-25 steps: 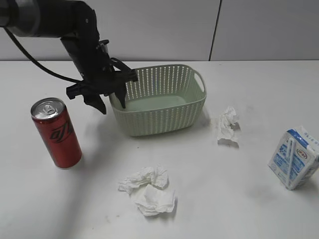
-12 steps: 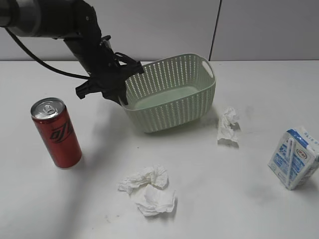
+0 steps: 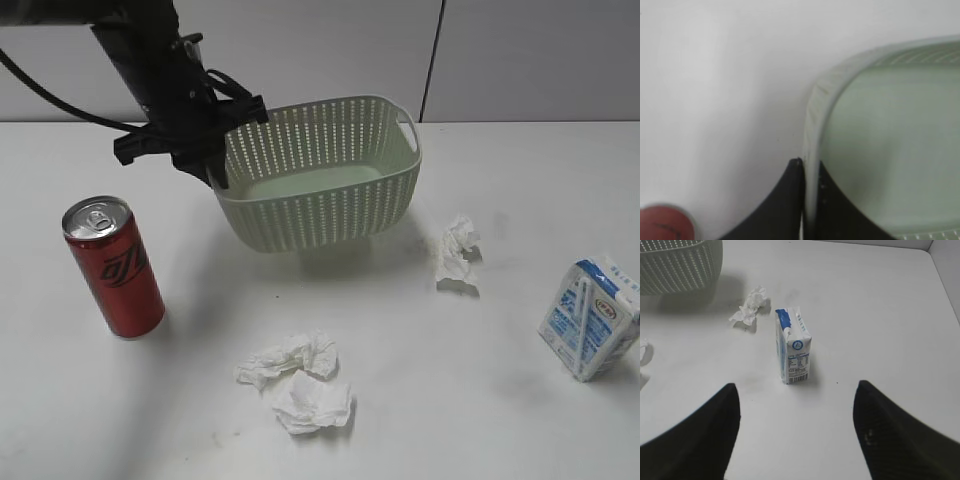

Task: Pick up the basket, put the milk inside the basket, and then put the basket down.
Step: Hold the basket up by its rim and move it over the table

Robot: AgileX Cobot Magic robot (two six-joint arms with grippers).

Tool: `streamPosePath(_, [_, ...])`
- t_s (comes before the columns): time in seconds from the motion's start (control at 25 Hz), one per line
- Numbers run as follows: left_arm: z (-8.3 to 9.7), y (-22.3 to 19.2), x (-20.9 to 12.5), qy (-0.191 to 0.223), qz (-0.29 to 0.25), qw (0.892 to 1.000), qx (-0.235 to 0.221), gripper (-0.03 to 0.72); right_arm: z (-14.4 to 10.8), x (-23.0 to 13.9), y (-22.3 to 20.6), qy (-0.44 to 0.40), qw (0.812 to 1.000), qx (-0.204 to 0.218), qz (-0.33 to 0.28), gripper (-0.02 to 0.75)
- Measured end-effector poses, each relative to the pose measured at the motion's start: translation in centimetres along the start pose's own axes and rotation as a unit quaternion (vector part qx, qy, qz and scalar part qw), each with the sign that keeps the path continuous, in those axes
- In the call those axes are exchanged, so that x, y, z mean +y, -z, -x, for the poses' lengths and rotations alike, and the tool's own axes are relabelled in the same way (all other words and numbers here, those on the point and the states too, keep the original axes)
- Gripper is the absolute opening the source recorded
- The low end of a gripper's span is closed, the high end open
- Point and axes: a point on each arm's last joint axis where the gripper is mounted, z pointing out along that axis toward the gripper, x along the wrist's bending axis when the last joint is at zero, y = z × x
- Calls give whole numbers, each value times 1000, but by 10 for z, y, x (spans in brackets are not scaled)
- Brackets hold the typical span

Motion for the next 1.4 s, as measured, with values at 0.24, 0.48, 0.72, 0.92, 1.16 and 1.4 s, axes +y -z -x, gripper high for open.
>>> streamPosePath(0.24, [6, 39, -12, -36, 0, 999, -1, 8, 0, 0, 0, -1, 1000, 2, 0, 537])
streamPosePath(0.48, [26, 54, -34, -83, -6, 996, -4, 8, -1, 0, 0, -4, 1000, 6, 1, 537])
streamPosePath(0.72, [43, 60, -56, -103, -31, 994, -20, 8, -1, 0, 0, -4, 1000, 8, 1, 537])
streamPosePath(0.92, [45, 60, -60, -94, -51, 994, -32, 8, -2, 0, 0, -7, 1000, 12, 1, 537])
streamPosePath(1.16, [47, 60, -61, -90, -52, 994, -42, 8, -3, 0, 0, -9, 1000, 16, 1, 537])
streamPosePath(1.4, [44, 44, -58, -97, -64, 993, -23, 8, -3, 4, -7, -15, 999, 23, -19, 537])
